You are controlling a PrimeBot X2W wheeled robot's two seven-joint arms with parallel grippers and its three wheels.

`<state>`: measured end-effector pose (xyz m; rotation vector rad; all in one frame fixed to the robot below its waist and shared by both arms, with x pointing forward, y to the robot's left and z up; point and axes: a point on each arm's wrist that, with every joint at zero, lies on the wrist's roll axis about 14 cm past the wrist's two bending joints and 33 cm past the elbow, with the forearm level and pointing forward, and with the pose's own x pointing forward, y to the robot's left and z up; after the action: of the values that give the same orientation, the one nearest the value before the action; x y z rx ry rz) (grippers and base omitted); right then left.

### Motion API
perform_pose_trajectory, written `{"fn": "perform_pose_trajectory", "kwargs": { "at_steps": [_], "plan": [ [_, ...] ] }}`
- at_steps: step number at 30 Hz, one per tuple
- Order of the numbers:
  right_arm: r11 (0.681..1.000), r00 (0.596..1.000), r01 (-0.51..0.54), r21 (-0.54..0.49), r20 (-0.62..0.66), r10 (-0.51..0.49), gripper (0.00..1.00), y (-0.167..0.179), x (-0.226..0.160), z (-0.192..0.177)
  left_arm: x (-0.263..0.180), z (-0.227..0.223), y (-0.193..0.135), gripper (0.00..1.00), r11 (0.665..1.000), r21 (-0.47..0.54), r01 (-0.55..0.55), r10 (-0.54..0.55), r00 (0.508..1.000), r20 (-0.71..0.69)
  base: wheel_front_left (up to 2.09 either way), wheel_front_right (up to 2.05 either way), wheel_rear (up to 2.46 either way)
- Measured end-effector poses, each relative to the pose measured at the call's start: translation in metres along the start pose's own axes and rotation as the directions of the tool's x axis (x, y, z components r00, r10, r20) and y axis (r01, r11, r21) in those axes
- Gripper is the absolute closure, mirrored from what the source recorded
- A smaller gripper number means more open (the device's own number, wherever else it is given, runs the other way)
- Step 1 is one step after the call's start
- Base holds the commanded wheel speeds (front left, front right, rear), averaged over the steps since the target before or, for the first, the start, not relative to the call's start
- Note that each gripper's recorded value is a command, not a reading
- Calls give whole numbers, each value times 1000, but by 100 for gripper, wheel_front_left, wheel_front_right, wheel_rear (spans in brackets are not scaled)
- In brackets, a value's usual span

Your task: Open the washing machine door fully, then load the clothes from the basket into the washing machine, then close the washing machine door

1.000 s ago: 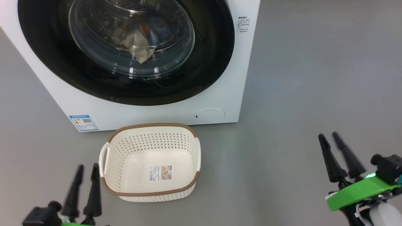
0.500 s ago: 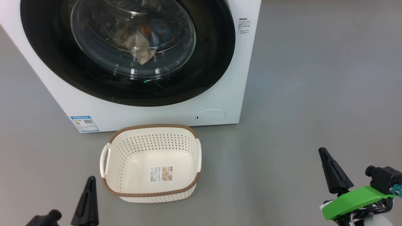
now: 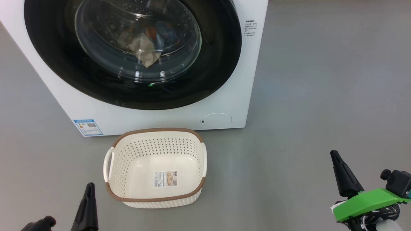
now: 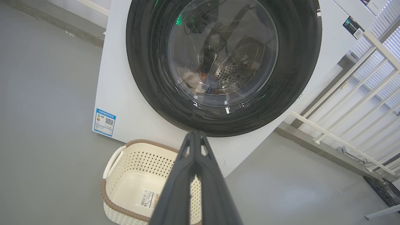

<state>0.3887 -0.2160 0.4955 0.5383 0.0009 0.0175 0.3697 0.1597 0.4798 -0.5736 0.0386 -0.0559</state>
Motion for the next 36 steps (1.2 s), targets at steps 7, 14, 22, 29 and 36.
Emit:
{"fn": "perform_pose_trajectory", "kwargs": {
  "at_steps": [7, 14, 22, 29, 36],
  "plan": [
    [997, 1000, 10, 74, -6, -10, 100, 2, 0, -2, -1, 0, 4, 100, 998, -66, -17, 17, 1000, -6, 0, 0, 0],
    [989, 1000, 28, 142, -1, -28, 100, -1, 1, 0, 2, 2, 5, 100, 991, -133, -25, 25, 1000, -5, 0, 0, 0],
    [974, 999, 37, 224, -8, -37, 100, 1, 1, -2, 0, 1, 9, 100, 976, -215, -46, 43, 999, -18, 0, 0, 0],
    [958, 999, 45, 283, -9, -44, 100, 0, 1, -2, -1, 0, 12, 100, 960, -272, -60, 55, 998, -24, 0, 0, 0],
    [935, 998, 55, 349, -11, -55, 100, -1, 1, -1, 3, 4, 12, 100, 938, -341, -62, 59, 998, -21, 0, 0, 0]
  ]
}}
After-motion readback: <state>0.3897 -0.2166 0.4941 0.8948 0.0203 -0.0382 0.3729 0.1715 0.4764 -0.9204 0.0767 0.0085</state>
